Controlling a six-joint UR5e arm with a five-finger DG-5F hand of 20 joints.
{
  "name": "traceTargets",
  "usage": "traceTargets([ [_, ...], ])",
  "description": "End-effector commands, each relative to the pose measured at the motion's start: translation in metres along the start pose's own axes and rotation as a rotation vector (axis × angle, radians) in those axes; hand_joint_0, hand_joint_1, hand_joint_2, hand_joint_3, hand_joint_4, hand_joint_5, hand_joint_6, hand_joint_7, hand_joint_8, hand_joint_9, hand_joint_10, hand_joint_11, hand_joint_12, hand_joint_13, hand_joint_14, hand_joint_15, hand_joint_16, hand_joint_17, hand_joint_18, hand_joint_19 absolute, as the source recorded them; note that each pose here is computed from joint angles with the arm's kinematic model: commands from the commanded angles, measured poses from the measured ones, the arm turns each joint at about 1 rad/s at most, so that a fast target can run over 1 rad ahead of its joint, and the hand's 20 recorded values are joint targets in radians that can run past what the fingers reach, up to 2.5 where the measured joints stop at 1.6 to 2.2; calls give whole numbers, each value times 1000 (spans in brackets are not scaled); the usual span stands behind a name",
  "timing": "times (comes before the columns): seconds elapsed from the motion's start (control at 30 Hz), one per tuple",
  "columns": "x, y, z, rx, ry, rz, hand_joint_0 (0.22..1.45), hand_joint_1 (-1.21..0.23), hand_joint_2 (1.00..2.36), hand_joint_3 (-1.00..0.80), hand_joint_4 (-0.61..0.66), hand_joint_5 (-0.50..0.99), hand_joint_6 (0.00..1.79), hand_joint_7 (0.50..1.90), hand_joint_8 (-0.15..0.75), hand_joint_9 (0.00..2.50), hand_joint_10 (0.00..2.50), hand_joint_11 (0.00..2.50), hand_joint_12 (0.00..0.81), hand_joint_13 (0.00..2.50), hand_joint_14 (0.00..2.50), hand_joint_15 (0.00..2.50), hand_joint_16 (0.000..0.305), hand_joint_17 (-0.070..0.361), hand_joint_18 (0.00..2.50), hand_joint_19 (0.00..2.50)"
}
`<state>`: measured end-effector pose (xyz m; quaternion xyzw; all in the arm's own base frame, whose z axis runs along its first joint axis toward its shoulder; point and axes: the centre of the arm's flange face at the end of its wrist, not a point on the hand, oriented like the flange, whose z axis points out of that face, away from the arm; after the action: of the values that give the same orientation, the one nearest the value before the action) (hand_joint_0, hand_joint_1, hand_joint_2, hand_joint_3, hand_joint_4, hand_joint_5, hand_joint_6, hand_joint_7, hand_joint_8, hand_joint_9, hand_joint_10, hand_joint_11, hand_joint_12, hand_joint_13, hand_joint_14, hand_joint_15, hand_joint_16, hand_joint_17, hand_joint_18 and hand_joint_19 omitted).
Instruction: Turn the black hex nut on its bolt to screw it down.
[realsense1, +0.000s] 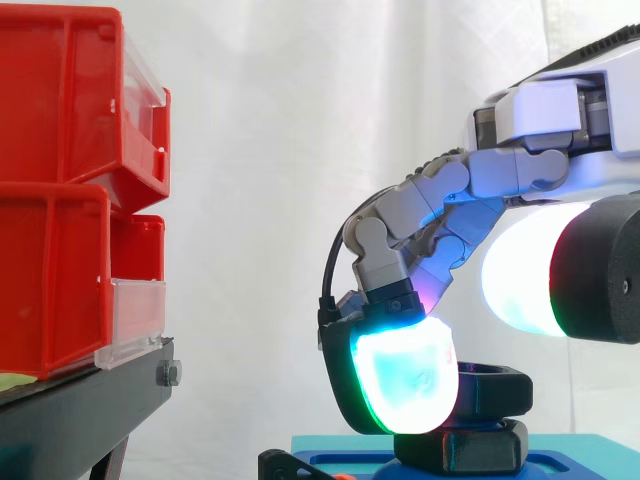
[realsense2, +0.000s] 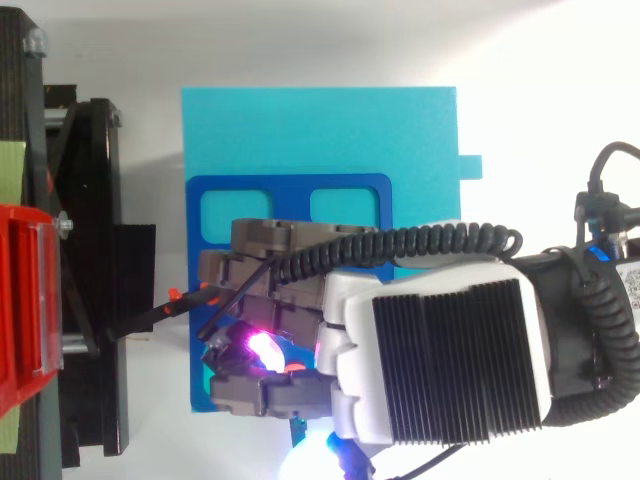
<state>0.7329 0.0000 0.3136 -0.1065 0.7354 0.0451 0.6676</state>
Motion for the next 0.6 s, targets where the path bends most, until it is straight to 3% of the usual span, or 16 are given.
traceTargets([
  [0.0,0,-4,-1,-11,-4,1,529,-136,1000,-500,144,-10,502,1308,261,834,0,22,311,638,4,69,44,99,554,367],
  [0.27,2,-14,-4,-13,1,1,529,-134,1000,-500,136,-13,502,1282,261,843,0,30,311,641,2,66,44,99,557,374],
  [0.37,2,-19,-6,-27,-3,2,529,-133,1000,-500,136,-13,502,1280,261,848,0,43,312,644,2,73,44,99,560,366],
  [0.57,2,-29,-7,-17,-14,-1,529,-133,1000,-500,141,-15,503,1244,257,870,0,44,305,663,2,74,44,98,563,372],
])
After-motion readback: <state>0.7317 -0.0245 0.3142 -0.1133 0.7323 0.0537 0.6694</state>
